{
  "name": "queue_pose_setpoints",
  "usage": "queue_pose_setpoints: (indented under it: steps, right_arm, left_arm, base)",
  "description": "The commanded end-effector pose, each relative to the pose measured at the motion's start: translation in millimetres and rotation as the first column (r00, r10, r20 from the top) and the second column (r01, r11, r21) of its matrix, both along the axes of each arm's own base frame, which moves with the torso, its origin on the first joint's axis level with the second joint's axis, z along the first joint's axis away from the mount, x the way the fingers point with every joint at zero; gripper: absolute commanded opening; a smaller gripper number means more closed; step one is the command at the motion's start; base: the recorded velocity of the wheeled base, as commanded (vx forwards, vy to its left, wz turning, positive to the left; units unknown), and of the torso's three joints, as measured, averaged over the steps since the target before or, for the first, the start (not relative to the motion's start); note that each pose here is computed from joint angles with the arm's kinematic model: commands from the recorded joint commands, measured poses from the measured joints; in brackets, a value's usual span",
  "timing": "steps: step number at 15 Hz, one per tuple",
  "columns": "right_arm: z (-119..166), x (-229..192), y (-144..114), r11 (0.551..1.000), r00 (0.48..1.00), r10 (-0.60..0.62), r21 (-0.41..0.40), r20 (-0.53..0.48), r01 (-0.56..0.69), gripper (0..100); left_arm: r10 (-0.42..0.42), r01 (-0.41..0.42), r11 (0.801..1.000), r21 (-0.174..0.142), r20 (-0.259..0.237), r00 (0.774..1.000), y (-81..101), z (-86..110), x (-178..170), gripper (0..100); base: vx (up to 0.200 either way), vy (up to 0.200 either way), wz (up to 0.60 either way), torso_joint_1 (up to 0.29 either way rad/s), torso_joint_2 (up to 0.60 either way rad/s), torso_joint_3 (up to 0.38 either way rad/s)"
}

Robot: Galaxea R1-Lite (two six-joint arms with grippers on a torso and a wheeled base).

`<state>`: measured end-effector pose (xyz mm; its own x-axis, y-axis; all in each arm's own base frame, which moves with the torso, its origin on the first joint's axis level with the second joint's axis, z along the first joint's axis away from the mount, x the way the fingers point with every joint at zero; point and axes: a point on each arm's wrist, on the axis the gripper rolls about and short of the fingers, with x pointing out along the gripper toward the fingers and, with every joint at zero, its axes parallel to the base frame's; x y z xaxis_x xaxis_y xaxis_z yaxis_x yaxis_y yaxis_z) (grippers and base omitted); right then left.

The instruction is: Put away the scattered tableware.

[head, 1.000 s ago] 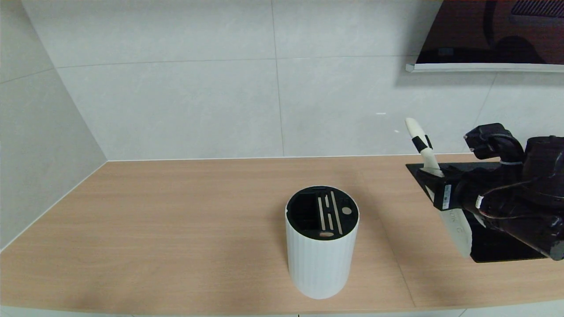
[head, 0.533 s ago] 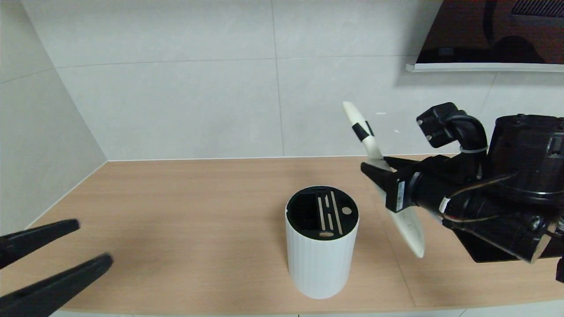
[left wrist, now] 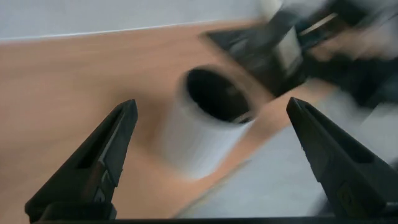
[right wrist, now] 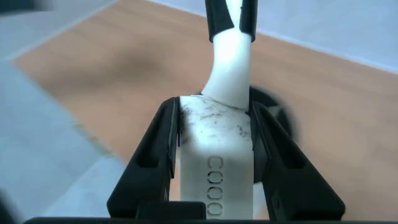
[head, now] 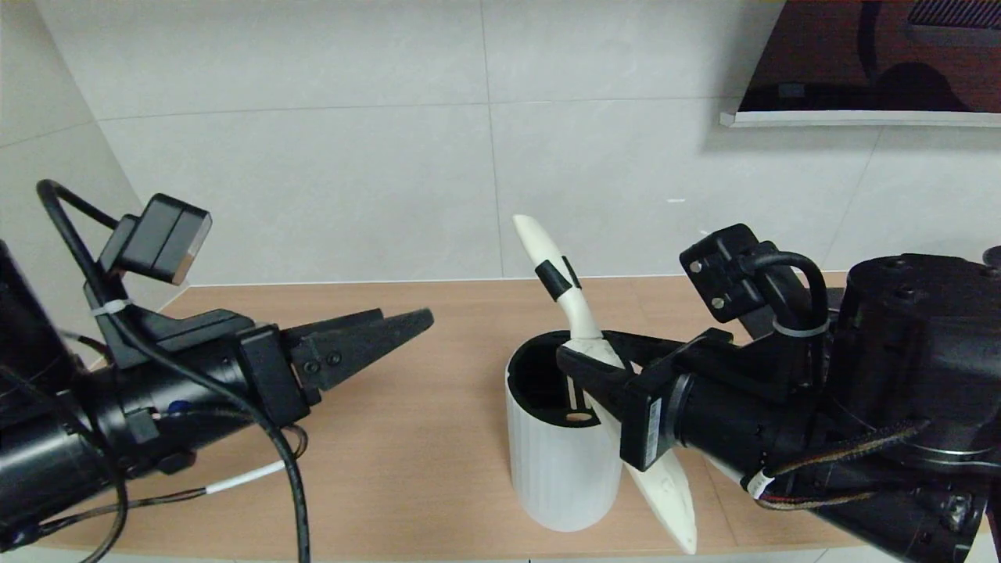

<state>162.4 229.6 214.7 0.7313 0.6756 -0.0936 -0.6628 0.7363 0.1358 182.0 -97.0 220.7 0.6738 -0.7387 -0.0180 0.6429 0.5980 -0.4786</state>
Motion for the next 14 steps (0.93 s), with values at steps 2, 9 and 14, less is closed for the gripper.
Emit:
queue_pose_setpoints:
  steps: [2, 9, 14]
  right_arm:
    - [-11, -3, 24, 0.999, 0.998, 0.049, 0.016, -0.032, -0.049, 0]
    - [-18, -5, 36, 0.996, 0.997, 0.074, 0.043, -0.018, -0.073, 0]
    - [-20, -9, 40, 0.994, 0.995, 0.095, 0.052, -0.037, -0.093, 0]
  left_arm:
    - [-0.038, 0.026, 0.989, -0.146, -0.085, 0.996, -24.0, -12.7, 22, 100]
    - [0.002, -0.012, 0.98, -0.198, -0.051, 0.999, -40.2, -17.8, 31, 100]
    - [-0.01, 0.002, 0.978, -0.206, -0.036, 0.999, -52.4, -20.0, 25, 100]
  base:
    - [0.0, 0.0, 0.0, 0.0, 0.0, 0.0]
    - [0.0, 0.0, 0.0, 0.0, 0.0, 0.0]
    - [0.0, 0.0, 0.0, 0.0, 0.0, 0.0]
